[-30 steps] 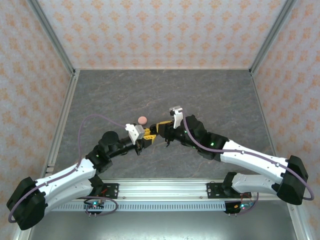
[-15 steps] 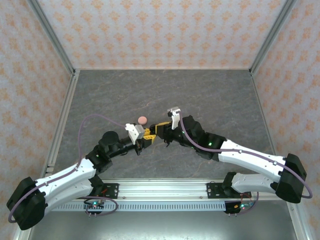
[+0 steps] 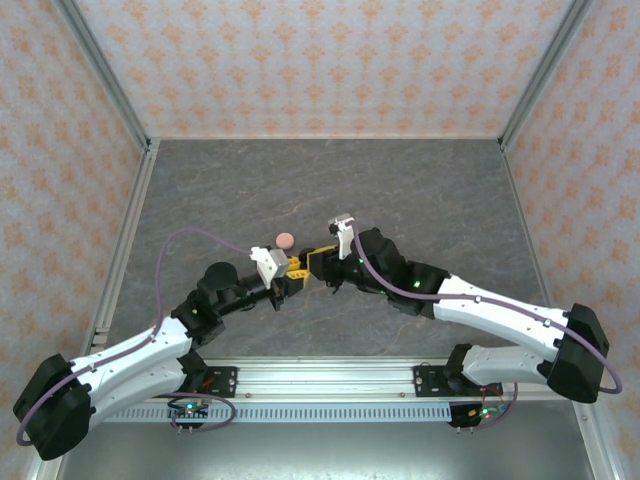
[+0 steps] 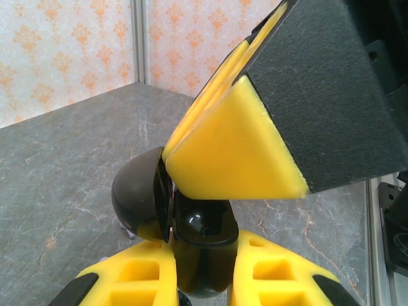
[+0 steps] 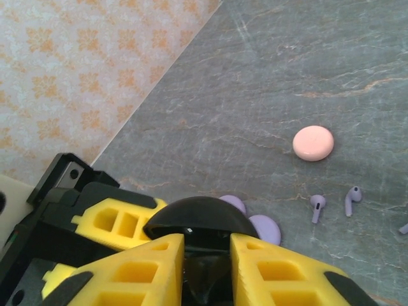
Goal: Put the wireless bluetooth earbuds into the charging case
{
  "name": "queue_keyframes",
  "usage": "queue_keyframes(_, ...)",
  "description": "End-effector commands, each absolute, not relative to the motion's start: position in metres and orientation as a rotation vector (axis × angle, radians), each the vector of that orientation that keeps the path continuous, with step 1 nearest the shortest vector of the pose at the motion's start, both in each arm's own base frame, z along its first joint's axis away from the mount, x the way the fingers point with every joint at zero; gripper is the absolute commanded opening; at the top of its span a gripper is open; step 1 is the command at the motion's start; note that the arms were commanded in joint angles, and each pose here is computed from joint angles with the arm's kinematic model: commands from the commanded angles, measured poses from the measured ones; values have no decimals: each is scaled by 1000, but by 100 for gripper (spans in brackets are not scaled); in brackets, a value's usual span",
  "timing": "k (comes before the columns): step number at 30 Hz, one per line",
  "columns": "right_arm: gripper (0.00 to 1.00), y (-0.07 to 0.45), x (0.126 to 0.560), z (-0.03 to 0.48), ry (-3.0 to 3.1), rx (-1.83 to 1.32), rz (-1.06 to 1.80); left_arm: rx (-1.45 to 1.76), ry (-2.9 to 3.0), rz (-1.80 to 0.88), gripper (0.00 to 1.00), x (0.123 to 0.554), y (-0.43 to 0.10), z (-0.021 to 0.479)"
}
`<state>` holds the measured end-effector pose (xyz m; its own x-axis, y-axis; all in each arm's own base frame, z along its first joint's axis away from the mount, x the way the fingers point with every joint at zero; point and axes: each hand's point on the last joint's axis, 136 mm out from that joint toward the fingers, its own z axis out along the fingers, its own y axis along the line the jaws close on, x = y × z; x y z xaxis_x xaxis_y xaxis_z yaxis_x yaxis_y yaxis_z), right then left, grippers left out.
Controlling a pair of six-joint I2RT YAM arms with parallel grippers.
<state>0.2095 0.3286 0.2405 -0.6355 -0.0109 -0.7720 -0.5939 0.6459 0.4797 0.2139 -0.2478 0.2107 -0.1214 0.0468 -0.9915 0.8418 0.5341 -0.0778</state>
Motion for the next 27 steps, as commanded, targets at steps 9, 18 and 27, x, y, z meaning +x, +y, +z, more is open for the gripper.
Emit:
queue_keyframes(9,64,294,214,291,2044,-339,896,785,1495,-819,0,213,-250,231)
queue_keyframes(18,60,231,236,229,2325,-67,697,779,1494,-786,0,210,-242,230)
queue_keyframes(27,48,226,235,133,2696,-7,419,790,1487,-749,0,203,-233,233)
